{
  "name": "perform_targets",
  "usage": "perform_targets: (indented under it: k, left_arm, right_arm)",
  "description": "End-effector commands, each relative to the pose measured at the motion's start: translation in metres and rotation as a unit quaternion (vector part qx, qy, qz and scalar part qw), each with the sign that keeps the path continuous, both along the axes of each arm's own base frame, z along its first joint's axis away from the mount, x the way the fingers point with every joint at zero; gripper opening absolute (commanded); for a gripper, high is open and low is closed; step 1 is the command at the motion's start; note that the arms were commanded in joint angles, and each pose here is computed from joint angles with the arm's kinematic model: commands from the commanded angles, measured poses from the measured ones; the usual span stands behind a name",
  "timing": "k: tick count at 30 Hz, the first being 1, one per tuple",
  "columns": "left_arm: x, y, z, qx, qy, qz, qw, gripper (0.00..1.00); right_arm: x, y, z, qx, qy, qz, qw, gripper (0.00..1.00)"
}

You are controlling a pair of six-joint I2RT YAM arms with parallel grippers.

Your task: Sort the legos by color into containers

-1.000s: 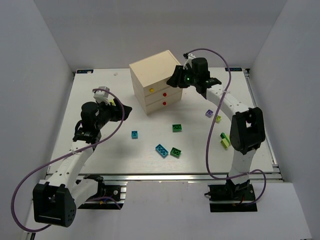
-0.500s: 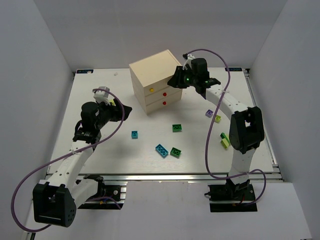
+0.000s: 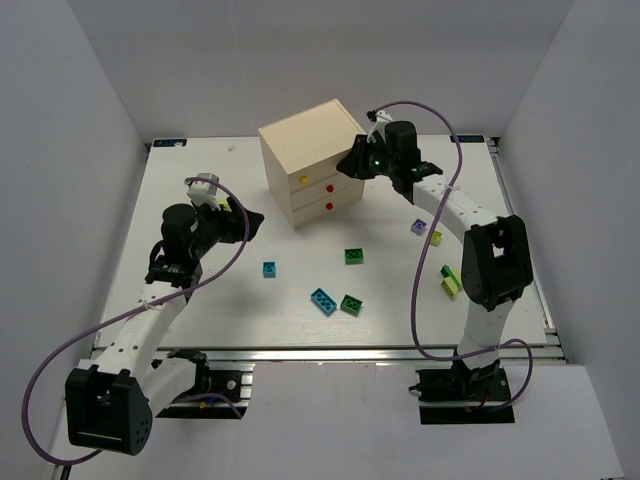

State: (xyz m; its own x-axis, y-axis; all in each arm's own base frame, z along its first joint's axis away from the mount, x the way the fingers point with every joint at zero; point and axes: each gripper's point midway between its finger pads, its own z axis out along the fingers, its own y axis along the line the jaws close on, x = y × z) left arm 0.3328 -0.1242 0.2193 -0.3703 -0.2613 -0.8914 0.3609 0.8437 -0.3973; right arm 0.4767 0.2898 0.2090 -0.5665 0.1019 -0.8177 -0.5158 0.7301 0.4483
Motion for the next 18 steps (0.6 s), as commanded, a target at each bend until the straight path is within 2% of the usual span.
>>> perform_targets:
  k: [1,10,13,16,17,18]
  left_arm:
    - [-0.001,-0.001,0.025,-0.001,-0.035,-0.004,0.999,0.83]
    - [-0.001,-0.003,0.024,-0.003,-0.036,-0.011,0.999,0.83]
    - [-0.002,-0.011,0.031,-0.015,-0.054,-0.034,0.998,0.83]
    - [0.0,-0.027,0.056,-0.043,-0.07,-0.069,0.994,0.87]
    - [0.003,-0.032,0.076,-0.047,-0.076,-0.078,0.993,0.88]
    - [0.014,-0.034,0.072,-0.04,-0.059,-0.079,0.994,0.89]
  right_arm:
    - [-0.004,-0.012,0.049,0.009,-0.077,-0.005,0.997,0.03]
    - [-0.021,-0.032,0.04,-0.006,-0.074,-0.003,0.997,0.0]
    - [-0.021,-0.033,0.04,-0.006,-0.07,0.0,0.998,0.0]
    - [-0.016,-0.034,0.04,-0.004,-0.066,0.002,0.998,0.0]
    - [-0.017,-0.03,0.04,-0.001,-0.062,0.005,0.998,0.0]
    - [-0.016,-0.031,0.04,-0.001,-0.06,0.005,0.998,0.0]
